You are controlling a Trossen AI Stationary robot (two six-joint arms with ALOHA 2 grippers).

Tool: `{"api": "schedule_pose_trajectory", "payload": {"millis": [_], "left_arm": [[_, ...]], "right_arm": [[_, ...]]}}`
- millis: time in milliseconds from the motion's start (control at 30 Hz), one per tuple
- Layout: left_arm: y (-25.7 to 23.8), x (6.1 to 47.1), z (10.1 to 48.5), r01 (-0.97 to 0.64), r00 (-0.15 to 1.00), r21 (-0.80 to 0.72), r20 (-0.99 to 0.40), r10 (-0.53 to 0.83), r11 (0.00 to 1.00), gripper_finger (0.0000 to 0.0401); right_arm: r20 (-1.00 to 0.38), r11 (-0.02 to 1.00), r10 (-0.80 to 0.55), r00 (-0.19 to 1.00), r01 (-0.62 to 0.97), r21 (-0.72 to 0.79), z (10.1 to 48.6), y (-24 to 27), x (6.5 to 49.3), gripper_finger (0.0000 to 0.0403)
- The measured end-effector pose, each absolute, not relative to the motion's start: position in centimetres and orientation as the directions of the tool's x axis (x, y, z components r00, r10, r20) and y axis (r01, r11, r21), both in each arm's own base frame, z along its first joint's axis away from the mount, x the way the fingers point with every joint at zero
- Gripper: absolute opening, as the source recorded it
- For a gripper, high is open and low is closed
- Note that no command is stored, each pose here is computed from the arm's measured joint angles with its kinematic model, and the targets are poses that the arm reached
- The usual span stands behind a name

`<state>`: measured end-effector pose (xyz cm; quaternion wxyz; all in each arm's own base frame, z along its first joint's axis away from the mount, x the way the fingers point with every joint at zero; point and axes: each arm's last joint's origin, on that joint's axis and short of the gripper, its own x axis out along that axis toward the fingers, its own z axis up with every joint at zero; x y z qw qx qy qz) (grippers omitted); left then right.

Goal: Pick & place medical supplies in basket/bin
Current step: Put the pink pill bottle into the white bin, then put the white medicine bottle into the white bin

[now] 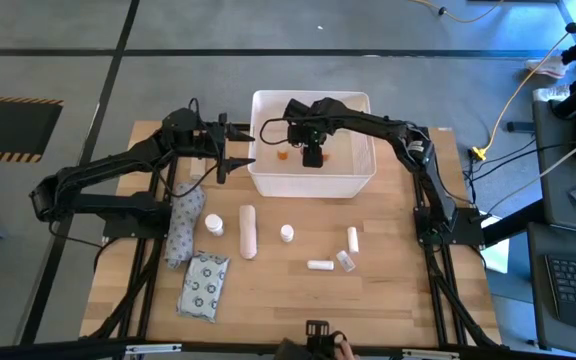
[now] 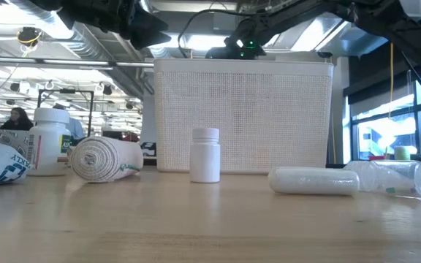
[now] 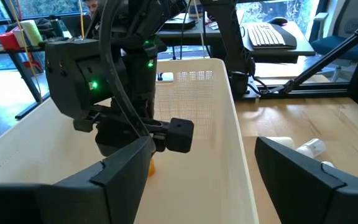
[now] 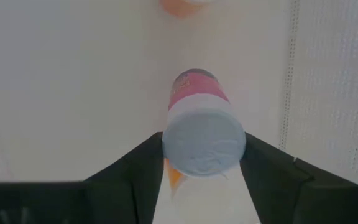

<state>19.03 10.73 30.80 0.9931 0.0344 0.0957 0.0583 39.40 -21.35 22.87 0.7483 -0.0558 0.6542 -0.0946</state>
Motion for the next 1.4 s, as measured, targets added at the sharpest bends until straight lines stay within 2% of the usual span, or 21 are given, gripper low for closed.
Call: {"api": "schedule_pose_trajectory", "payload": {"millis": [267, 567, 800, 933, 1300, 1400], "left_arm": [[10.7, 19.0, 30.8, -0.109, 0.975, 0.079, -0.186, 0.122, 0.991, 0.0283], [10.7, 19.0, 30.8, -0.109, 0.975, 0.079, -0.186, 0.122, 0.991, 0.0283], [10.7, 19.0, 30.8, -0.109, 0.975, 0.079, -0.186, 0.122, 0.991, 0.0281], [10.7, 19.0, 30.8, -0.109, 0.975, 0.080, -0.183, 0.122, 0.991, 0.0283], [10.7, 19.0, 30.9, -0.109, 0.976, 0.084, -0.178, 0.123, 0.990, 0.0282], [10.7, 19.0, 30.9, -0.109, 0.976, 0.083, -0.178, 0.123, 0.991, 0.0281]], "right_arm": [[-0.968, 0.976, -0.215, 0.126, 0.069, -0.208, 22.9, -21.3, 39.4, 0.0242], [-0.971, 0.976, -0.210, 0.116, 0.085, -0.201, 23.4, -21.3, 39.3, 0.0241], [-0.921, 0.947, -0.286, 0.264, 0.222, -0.231, 29.8, -21.4, 39.9, 0.0243], [-0.899, 0.943, -0.294, 0.325, 0.254, -0.216, 33.5, -19.8, 39.5, 0.0243], [-0.826, 0.970, -0.217, 0.521, 0.212, -0.121, 41.1, -9.2, 34.1, 0.0243], [-0.812, 0.979, -0.168, 0.558, 0.188, -0.073, 42.0, -5.6, 31.8, 0.0243]]}}
